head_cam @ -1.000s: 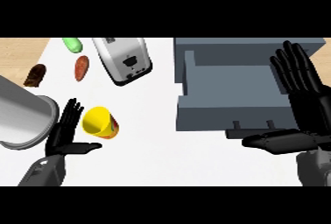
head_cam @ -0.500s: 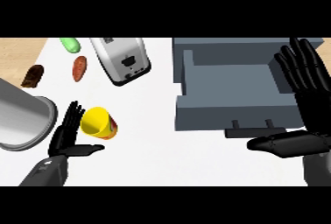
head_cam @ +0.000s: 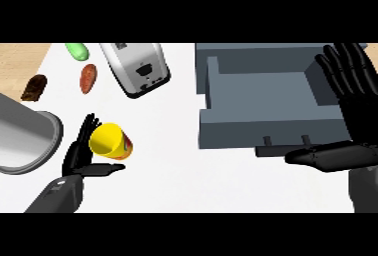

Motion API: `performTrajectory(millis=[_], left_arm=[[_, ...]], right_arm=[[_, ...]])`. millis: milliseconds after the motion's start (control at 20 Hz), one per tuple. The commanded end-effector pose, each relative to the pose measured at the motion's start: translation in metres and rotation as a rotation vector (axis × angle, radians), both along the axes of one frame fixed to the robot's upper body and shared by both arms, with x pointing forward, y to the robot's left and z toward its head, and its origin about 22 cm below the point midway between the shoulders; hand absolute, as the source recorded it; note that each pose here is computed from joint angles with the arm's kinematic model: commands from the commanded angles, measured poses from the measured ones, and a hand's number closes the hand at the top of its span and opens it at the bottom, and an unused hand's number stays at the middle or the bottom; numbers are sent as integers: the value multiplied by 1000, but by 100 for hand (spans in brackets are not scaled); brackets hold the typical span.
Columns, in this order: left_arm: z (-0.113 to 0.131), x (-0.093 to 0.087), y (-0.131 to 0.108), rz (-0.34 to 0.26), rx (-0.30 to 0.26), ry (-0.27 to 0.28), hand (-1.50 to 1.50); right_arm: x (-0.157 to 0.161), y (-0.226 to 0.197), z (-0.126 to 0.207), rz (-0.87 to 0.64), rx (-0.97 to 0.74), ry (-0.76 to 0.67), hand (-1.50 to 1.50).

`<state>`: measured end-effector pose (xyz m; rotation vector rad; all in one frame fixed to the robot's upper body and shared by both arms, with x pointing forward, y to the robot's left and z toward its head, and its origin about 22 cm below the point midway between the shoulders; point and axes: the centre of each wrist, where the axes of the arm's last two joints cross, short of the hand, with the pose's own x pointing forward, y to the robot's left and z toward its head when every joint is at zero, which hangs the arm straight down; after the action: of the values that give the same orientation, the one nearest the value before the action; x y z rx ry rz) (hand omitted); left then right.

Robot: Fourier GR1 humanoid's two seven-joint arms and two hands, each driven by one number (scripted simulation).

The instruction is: Pick up the cup, place it into the drawer and close the drawer

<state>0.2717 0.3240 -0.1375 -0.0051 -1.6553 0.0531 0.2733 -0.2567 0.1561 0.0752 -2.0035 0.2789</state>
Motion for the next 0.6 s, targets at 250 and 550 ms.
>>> performTrajectory(millis=[250, 550], left_arm=[[3, 17, -29, -116, -172, -65, -150], [0, 14, -39, -44, -43, -244, 150]], right_arm=[[4, -3, 9, -3, -11, 2, -150], [-3, 4, 0, 10, -30, 17, -150]])
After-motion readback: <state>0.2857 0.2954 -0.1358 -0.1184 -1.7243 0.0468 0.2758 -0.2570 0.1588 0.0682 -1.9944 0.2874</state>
